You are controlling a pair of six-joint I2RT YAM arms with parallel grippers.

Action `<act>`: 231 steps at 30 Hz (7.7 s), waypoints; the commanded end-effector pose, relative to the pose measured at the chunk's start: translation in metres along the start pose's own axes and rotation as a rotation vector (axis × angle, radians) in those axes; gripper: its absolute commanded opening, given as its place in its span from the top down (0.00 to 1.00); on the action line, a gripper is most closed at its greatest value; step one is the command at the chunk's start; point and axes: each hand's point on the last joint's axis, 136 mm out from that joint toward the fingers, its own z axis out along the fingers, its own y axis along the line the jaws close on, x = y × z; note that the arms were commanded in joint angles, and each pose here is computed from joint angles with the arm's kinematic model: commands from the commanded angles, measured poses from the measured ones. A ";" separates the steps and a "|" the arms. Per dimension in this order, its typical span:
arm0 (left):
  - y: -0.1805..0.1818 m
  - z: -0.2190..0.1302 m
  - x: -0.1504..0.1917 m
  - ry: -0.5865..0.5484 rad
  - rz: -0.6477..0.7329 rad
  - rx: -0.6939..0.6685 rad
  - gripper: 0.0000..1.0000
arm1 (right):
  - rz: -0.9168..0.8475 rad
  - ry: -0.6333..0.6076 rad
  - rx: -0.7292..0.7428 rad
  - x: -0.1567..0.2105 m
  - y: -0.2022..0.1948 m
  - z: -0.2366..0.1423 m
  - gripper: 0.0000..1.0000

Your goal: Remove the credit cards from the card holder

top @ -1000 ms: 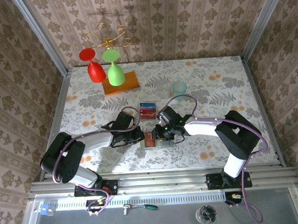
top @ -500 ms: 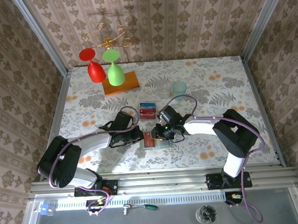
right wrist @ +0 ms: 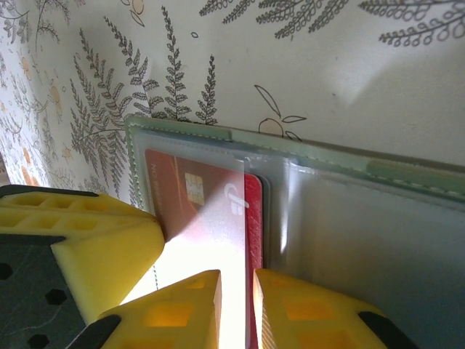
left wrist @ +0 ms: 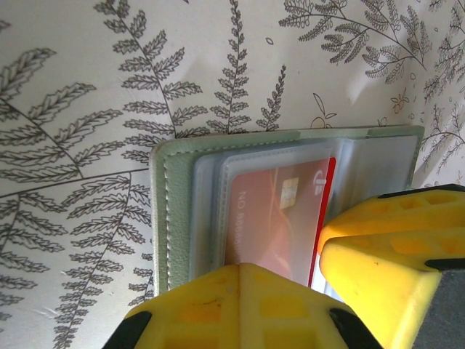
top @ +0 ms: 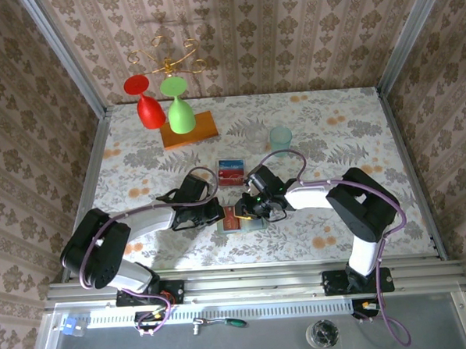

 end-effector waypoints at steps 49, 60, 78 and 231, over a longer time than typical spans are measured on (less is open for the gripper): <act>0.000 -0.009 -0.003 -0.024 0.025 -0.012 0.89 | -0.019 -0.045 0.109 -0.003 -0.009 -0.022 0.71; -0.001 -0.014 -0.005 -0.031 0.054 -0.029 0.98 | -0.019 -0.055 0.071 -0.005 0.001 -0.026 0.71; 0.013 0.001 0.002 0.011 0.031 -0.058 1.00 | -0.004 -0.015 0.003 -0.004 0.013 -0.014 0.70; 0.020 -0.004 0.005 0.039 0.016 -0.101 1.00 | 0.020 -0.125 0.029 0.003 -0.018 -0.052 0.96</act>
